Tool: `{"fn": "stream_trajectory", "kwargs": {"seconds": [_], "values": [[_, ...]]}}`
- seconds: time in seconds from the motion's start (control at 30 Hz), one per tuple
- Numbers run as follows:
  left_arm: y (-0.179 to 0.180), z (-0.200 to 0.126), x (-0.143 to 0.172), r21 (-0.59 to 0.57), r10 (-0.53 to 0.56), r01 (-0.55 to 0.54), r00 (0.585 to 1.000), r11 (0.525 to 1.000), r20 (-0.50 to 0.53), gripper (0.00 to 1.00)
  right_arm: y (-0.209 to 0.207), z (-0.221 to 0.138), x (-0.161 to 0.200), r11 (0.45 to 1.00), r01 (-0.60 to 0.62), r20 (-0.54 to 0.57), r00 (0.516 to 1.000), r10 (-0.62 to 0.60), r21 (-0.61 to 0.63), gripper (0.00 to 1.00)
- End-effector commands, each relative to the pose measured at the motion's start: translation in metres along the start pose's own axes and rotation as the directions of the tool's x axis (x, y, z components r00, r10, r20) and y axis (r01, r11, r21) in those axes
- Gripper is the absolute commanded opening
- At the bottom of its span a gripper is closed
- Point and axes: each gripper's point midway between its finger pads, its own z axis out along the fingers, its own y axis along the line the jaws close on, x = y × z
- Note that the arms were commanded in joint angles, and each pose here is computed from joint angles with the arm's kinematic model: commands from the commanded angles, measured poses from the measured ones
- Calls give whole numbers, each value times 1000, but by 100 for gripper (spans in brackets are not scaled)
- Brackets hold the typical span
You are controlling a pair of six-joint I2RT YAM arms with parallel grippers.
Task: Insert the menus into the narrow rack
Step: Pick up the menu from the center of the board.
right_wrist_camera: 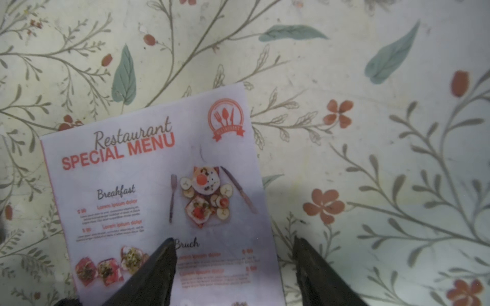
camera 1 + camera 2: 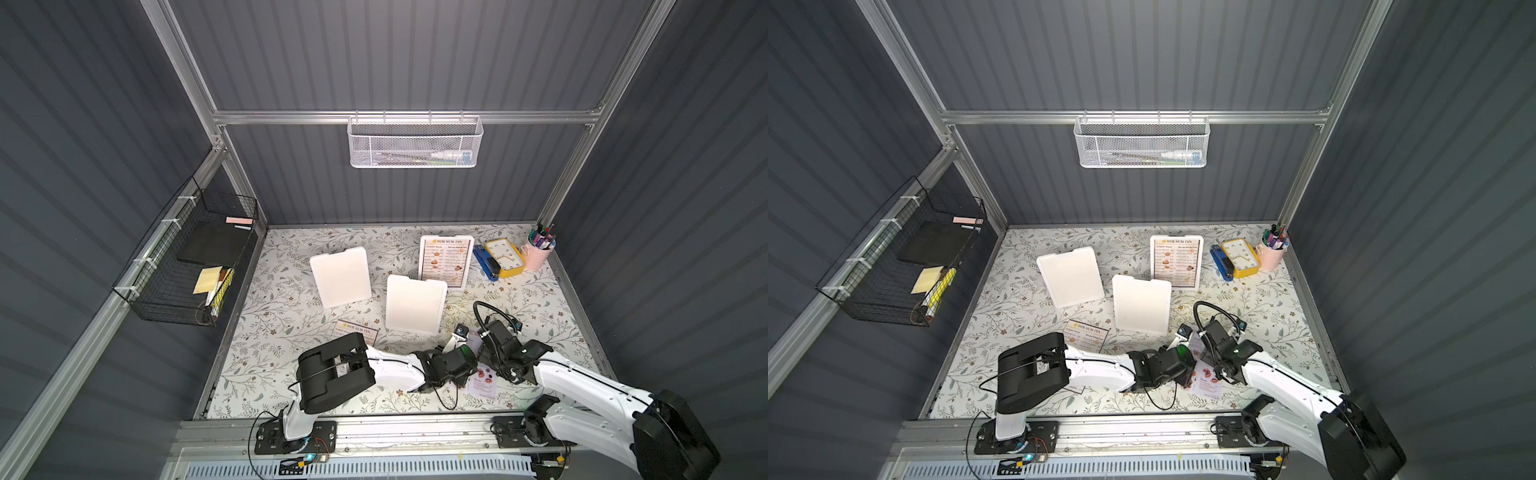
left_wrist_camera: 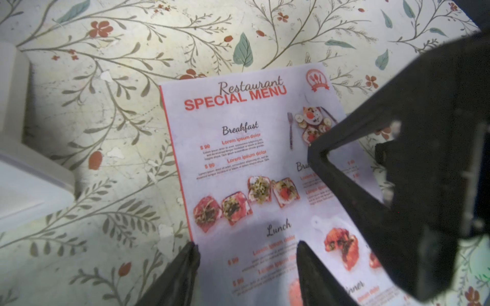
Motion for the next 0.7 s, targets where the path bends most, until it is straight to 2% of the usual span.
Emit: {"fn": "stream_trajectory", "kwargs": {"seconds": [0.0,0.23,0.43,0.5,0.63,0.67], "values": [[10,10,16,-19,8,-8,999,1000,-36,61,7,10,15,999,-20,-75,997,17,-33,71],[7,14,21,4,15,-15,999,1000,-40,59,19,30,31,1000,-6,-174,985,3,-17,72],[11,15,25,3,14,-14,999,1000,-45,57,27,44,40,1000,3,-216,976,-7,-20,70],[12,14,24,1,12,-12,999,1000,-42,57,28,45,40,1000,3,-216,976,-8,-24,65],[14,12,22,1,7,-7,999,1000,-36,57,29,43,38,1000,9,-210,978,-15,-28,47],[13,12,21,3,6,-6,999,1000,-34,57,29,42,37,1000,12,-207,978,-17,-26,45]]}}
